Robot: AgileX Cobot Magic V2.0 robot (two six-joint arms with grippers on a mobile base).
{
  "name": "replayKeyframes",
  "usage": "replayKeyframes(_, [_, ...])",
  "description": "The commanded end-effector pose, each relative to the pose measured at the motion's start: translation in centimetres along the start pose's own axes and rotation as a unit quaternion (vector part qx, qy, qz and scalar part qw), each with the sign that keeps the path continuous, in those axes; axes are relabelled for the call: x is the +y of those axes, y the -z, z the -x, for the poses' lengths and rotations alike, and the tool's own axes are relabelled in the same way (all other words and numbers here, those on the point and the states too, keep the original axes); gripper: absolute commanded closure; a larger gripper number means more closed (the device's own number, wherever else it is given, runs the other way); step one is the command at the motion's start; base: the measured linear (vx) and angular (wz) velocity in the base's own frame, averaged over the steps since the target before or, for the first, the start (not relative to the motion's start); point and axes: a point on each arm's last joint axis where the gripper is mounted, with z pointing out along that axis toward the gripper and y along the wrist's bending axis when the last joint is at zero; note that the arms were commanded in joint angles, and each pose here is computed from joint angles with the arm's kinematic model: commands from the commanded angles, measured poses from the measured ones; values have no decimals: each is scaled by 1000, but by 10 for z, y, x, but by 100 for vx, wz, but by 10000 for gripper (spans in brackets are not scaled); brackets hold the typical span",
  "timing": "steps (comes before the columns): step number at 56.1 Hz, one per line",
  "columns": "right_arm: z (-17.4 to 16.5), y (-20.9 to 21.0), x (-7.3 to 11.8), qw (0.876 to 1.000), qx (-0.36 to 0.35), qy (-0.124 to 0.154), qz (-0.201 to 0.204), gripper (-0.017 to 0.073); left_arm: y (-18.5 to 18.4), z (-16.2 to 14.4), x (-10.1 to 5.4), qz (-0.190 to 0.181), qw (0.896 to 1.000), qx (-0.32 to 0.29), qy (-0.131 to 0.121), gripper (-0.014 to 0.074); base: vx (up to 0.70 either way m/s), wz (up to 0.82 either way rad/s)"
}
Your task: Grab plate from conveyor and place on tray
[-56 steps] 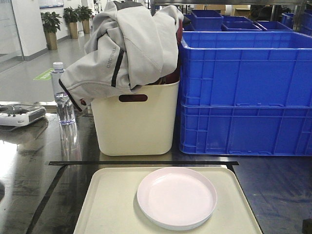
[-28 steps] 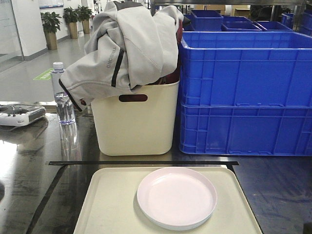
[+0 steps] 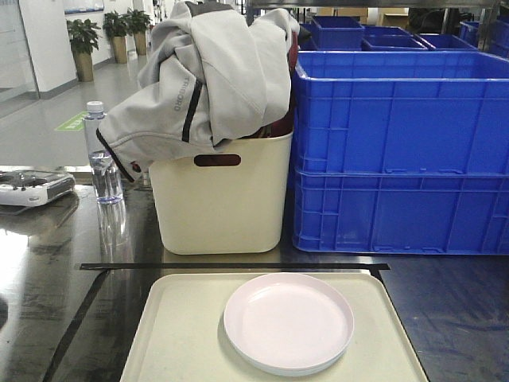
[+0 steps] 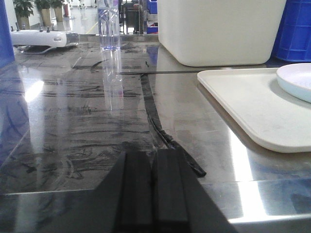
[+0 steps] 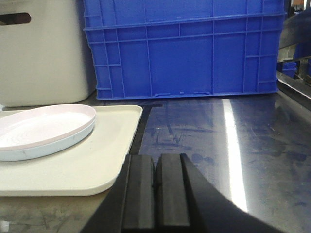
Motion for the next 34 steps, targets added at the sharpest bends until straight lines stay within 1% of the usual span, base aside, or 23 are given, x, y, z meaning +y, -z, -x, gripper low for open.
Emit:
replayKeyframes(1, [4,1,0,999,-45,7,-3,568,-1,1,0,-3,999,-33,4,594,0,0])
replayKeyframes(34, [4,1,0,999,-45,7,-3,568,-1,1,0,-3,999,-33,4,594,0,0])
